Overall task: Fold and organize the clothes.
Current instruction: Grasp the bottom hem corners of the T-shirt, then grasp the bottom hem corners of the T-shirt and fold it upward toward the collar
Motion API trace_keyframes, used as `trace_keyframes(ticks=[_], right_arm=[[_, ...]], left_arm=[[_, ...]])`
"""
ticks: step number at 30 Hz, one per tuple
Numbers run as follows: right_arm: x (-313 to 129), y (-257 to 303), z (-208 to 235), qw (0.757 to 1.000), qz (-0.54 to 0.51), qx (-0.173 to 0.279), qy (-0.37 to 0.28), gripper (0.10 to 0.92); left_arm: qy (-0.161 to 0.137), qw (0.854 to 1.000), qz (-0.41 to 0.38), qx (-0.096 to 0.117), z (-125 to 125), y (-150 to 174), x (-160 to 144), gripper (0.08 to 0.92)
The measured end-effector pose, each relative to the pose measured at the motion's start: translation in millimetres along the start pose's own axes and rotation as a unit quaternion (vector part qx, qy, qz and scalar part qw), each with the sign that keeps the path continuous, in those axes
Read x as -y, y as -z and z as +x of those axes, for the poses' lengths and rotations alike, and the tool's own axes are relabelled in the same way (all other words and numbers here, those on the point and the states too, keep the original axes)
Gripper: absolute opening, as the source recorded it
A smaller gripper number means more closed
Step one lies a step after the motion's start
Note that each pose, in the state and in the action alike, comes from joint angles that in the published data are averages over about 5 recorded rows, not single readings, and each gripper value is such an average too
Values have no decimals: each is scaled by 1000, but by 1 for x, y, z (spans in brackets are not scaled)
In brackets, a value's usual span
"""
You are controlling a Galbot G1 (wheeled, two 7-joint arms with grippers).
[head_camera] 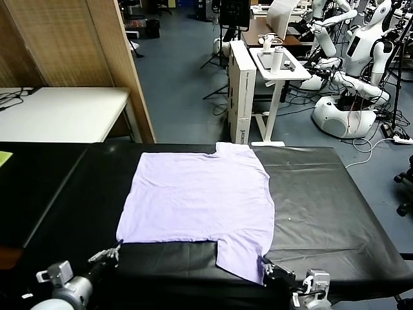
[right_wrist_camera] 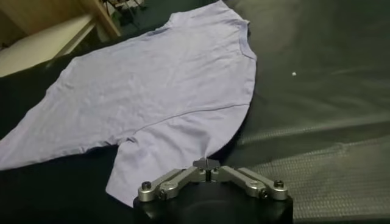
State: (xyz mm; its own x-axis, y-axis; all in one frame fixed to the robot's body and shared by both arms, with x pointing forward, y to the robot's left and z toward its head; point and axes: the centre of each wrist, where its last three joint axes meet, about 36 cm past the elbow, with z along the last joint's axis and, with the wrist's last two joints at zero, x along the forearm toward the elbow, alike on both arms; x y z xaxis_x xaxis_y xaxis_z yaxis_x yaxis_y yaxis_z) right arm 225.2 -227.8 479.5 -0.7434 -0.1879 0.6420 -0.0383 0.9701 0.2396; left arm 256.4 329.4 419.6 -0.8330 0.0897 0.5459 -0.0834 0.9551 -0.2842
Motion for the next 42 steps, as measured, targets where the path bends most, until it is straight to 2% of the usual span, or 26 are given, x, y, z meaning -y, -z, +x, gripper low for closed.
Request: trace_keyframes(ticks=[7, 15, 23, 34, 42], right_arm=[[-1, 0, 6, 1000, -4, 5, 10, 139], [9, 12, -6, 997, -16, 62, 53, 139], [26, 33, -42, 993, -18, 88, 76, 139], [45, 69, -95, 992, -7, 112, 62, 139], [46, 85, -125, 992, -3, 115, 56, 139]], left_arm=[[14, 1000, -11, 0, 26, 1, 5, 148], [13, 1000, -15, 13, 37, -1, 12, 148], [3, 999, -3, 35, 23, 5, 17, 148], [-10, 996, -7, 88, -10, 22, 21, 148], [-9, 994, -22, 103, -32, 28, 25, 148]])
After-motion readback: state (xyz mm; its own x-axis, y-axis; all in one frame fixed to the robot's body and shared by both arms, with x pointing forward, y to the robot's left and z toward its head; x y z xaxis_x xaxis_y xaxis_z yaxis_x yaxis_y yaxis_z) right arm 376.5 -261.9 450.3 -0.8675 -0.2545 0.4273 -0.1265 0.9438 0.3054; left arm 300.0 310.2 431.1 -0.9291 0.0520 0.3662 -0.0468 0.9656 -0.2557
